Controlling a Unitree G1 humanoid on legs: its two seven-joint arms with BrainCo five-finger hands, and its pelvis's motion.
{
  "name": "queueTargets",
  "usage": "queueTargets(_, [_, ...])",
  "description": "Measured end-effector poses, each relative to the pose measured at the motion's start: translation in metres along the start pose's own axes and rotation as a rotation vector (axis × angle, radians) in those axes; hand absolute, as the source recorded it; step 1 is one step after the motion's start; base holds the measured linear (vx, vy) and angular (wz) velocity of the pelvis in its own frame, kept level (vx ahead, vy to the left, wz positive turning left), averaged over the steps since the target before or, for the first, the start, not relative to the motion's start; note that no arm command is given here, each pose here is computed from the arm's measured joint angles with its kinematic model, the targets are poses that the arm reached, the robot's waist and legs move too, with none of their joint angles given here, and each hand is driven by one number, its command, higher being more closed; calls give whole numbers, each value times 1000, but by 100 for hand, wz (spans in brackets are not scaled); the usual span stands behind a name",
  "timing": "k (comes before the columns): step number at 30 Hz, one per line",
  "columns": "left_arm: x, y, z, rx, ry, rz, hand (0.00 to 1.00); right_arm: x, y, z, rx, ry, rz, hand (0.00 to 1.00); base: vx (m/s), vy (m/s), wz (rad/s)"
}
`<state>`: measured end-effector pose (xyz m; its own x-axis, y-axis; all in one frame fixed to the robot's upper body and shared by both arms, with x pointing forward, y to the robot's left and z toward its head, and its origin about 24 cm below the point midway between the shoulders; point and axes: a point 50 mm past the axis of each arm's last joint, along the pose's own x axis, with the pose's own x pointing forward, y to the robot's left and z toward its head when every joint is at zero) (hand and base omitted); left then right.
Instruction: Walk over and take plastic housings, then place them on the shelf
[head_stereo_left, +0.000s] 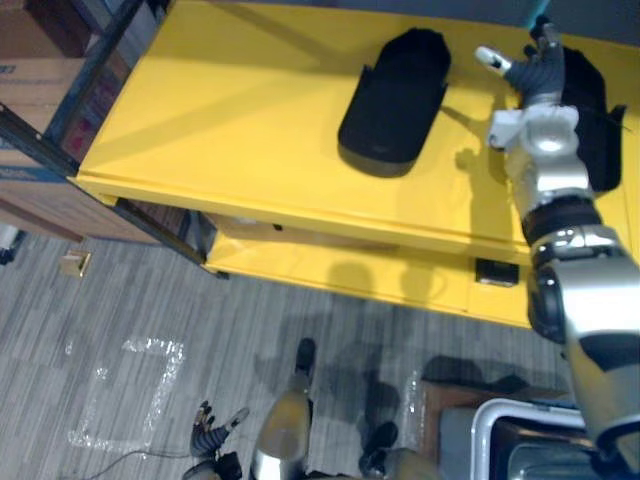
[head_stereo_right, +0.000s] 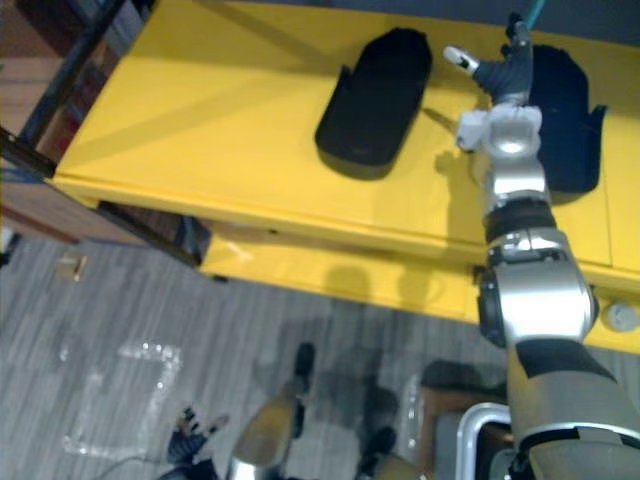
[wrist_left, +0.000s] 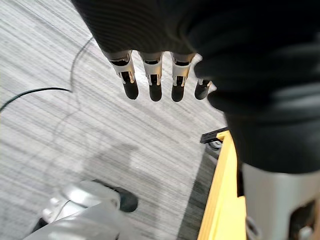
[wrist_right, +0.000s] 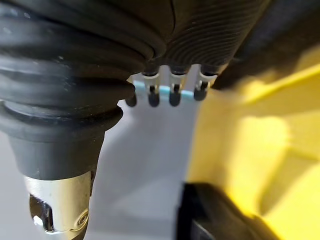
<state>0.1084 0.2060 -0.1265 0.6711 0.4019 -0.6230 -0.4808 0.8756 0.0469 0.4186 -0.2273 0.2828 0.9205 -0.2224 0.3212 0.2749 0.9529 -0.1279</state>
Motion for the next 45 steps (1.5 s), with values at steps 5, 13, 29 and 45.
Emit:
queueTargets(5, [0, -1, 2, -4, -7, -3, 0, 1, 4, 1, -19, 18, 48, 0, 14, -13, 2])
queueTargets(13, [1, -1, 3, -38, -7, 4, 0, 3, 2, 7, -40, 21, 62, 0, -14, -8, 5])
queueTargets(29, [1, -1, 5, -45, -19, -3, 0, 6, -6, 29, -82, -106, 38, 0, -2, -4, 2])
queueTargets(45, [2, -1, 7, -74, -40, -22, 0, 5, -5, 46, -139, -231, 32, 0, 2, -2, 3])
